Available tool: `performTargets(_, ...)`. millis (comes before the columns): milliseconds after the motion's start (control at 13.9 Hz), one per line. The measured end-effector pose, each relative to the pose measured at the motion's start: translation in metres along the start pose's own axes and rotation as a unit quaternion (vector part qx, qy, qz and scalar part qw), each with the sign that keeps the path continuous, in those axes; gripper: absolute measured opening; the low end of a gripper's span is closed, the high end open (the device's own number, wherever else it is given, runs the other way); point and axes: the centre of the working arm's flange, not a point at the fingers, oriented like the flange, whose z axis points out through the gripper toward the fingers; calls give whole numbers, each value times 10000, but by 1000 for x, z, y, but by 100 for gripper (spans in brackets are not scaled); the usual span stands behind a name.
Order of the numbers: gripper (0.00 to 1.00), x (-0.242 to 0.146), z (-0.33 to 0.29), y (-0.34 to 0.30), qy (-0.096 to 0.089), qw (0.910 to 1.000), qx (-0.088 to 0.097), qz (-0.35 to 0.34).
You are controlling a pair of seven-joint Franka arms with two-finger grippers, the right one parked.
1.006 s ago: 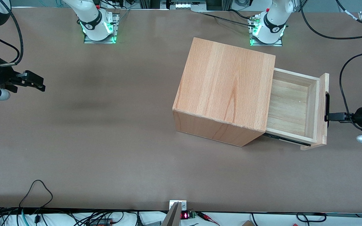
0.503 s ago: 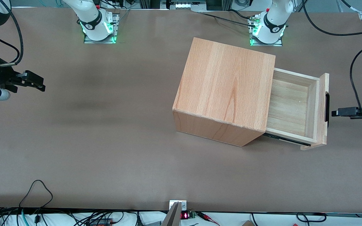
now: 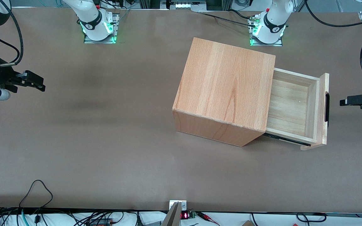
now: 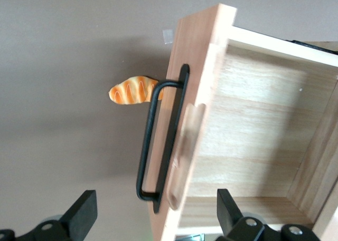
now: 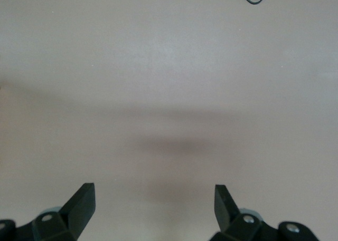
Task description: Open top drawer with left arm
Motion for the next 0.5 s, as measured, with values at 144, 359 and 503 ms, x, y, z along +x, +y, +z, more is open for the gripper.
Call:
performTargets(144, 100, -5, -13, 34, 8, 9998, 211, -73)
performTargets(359, 100, -18, -24, 88, -60, 9991, 388, -148)
performTargets(503, 100, -25, -32, 112, 6, 9989, 463, -122)
